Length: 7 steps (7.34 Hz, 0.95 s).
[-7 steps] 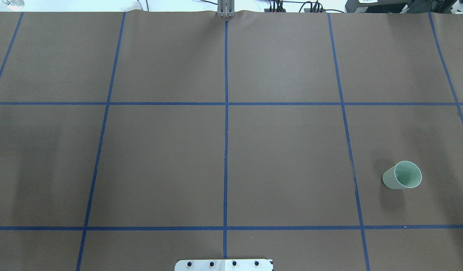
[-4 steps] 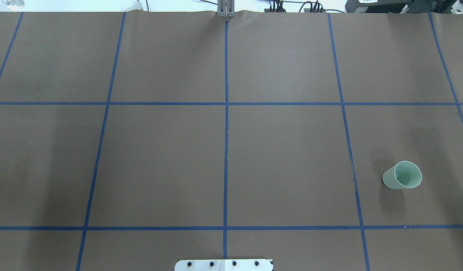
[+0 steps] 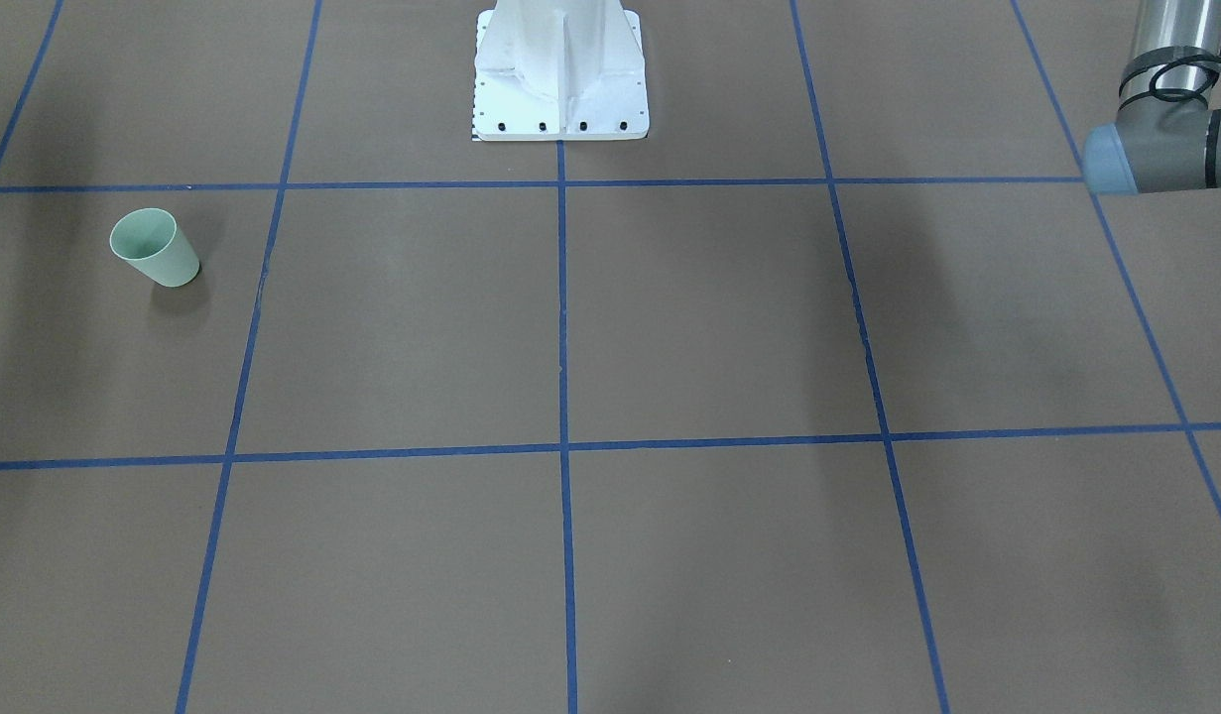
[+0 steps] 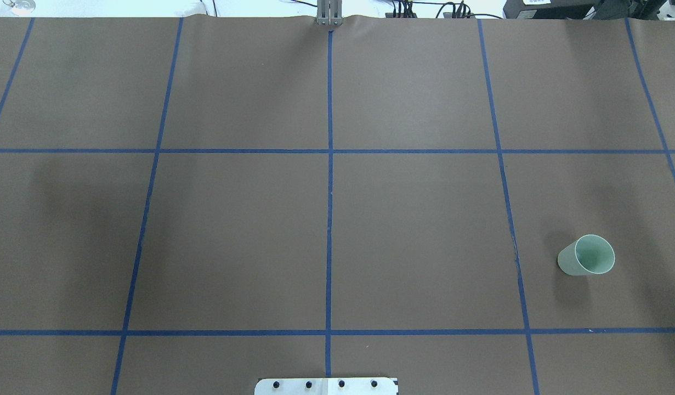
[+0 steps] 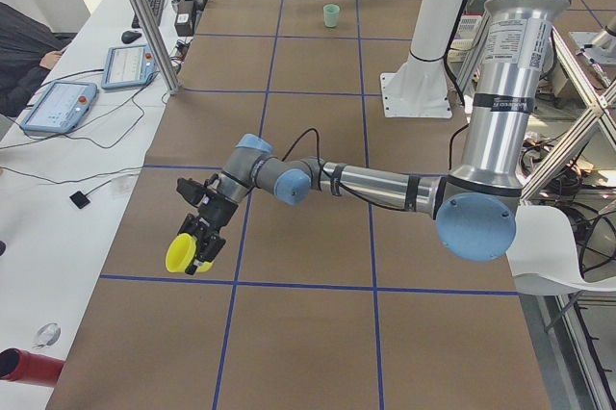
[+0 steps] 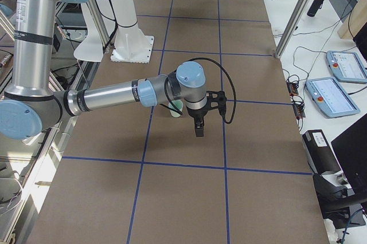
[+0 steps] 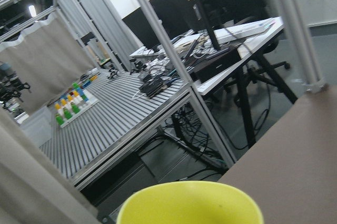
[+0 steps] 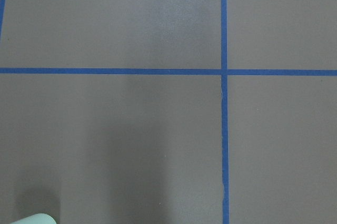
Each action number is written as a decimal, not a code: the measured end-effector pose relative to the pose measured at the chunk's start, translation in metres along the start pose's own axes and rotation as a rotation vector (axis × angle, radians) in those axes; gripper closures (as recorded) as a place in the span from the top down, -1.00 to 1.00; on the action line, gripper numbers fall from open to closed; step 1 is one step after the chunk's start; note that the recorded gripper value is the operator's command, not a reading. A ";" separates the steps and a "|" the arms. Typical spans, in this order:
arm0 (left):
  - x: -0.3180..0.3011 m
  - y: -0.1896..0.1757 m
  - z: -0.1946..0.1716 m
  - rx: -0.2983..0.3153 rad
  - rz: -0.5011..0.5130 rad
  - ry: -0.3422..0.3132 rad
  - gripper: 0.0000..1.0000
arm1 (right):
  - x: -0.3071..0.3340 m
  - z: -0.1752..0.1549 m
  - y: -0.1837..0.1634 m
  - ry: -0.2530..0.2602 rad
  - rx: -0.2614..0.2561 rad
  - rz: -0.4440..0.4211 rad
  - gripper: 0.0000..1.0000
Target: Transfer and stack yellow cup on green cup
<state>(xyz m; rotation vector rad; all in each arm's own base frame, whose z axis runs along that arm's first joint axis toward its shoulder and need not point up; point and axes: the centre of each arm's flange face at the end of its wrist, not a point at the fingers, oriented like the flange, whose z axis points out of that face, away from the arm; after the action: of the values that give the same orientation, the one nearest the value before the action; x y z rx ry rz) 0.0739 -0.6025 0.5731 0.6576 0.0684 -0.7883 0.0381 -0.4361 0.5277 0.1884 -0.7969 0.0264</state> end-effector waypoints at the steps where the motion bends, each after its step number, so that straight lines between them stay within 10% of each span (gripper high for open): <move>1: 0.019 -0.006 -0.017 -0.011 0.002 0.166 -1.00 | -0.008 0.001 -0.007 -0.001 0.002 -0.018 1.00; 7: 0.124 -0.012 -0.169 -0.161 0.352 1.180 -1.00 | -0.019 0.013 -0.016 -0.078 -0.033 0.043 0.99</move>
<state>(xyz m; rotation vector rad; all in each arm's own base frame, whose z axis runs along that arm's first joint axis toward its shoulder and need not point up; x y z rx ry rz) 0.1845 -0.5907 0.3948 0.8741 1.0485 0.0289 0.0171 -0.4532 0.5207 0.1417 -0.8783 0.0472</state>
